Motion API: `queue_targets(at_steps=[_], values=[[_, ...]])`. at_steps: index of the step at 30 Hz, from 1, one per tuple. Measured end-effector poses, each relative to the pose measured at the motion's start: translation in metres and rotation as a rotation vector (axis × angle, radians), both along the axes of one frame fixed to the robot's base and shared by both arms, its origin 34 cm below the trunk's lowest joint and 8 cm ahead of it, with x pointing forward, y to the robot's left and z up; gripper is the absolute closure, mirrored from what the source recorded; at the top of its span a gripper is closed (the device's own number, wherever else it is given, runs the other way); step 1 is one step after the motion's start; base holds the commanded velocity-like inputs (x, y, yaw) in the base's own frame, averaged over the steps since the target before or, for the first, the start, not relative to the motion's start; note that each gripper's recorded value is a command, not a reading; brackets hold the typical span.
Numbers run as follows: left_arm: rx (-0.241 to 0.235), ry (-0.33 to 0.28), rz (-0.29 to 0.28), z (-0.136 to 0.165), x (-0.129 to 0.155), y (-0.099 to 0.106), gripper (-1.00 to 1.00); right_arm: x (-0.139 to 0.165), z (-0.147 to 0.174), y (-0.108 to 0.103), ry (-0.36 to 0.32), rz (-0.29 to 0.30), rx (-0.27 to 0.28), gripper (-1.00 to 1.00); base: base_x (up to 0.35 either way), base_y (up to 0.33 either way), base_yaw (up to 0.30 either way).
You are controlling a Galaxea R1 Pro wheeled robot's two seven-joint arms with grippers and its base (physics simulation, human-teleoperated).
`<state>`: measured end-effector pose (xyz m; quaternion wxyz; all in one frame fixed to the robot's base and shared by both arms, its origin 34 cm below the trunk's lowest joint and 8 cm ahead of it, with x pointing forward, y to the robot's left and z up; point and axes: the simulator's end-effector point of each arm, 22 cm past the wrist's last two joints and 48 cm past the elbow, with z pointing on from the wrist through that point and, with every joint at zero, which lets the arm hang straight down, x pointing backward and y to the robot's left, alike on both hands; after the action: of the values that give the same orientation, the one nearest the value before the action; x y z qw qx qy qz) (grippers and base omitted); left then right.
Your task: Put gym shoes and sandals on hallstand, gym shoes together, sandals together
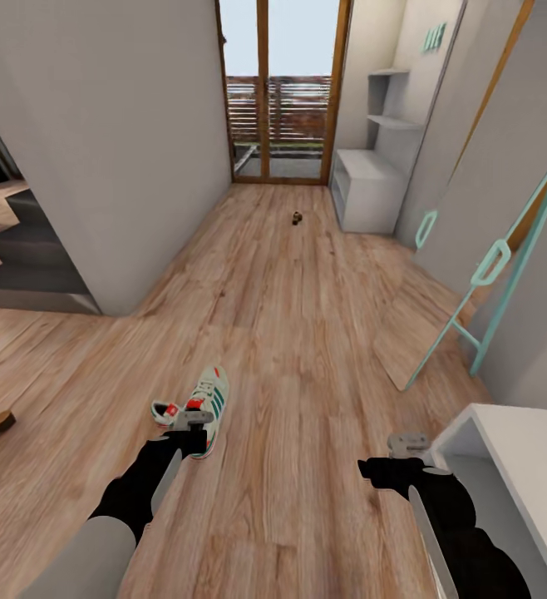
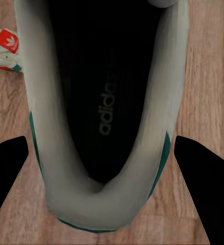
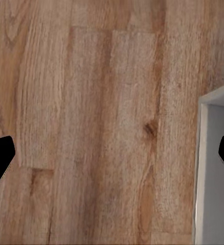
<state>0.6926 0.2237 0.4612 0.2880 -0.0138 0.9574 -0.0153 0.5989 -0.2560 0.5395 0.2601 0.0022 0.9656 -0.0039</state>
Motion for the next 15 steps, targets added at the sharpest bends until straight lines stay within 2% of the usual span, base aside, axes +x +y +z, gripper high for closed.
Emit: queue_targets(at_steps=[9,15], values=[[0.000,0.000,0.000,-0.0001,-0.0001,-0.0001,1.00,-0.0003,-0.0004,0.0000,0.001,0.000,0.000,-1.00,0.334,-0.006,-0.002],[0.000,0.000,0.000,0.0000,0.0000,-0.0001,1.00,-0.0002,-0.0002,0.0000,0.000,0.000,0.000,-1.00,0.321,-0.111,0.000]])
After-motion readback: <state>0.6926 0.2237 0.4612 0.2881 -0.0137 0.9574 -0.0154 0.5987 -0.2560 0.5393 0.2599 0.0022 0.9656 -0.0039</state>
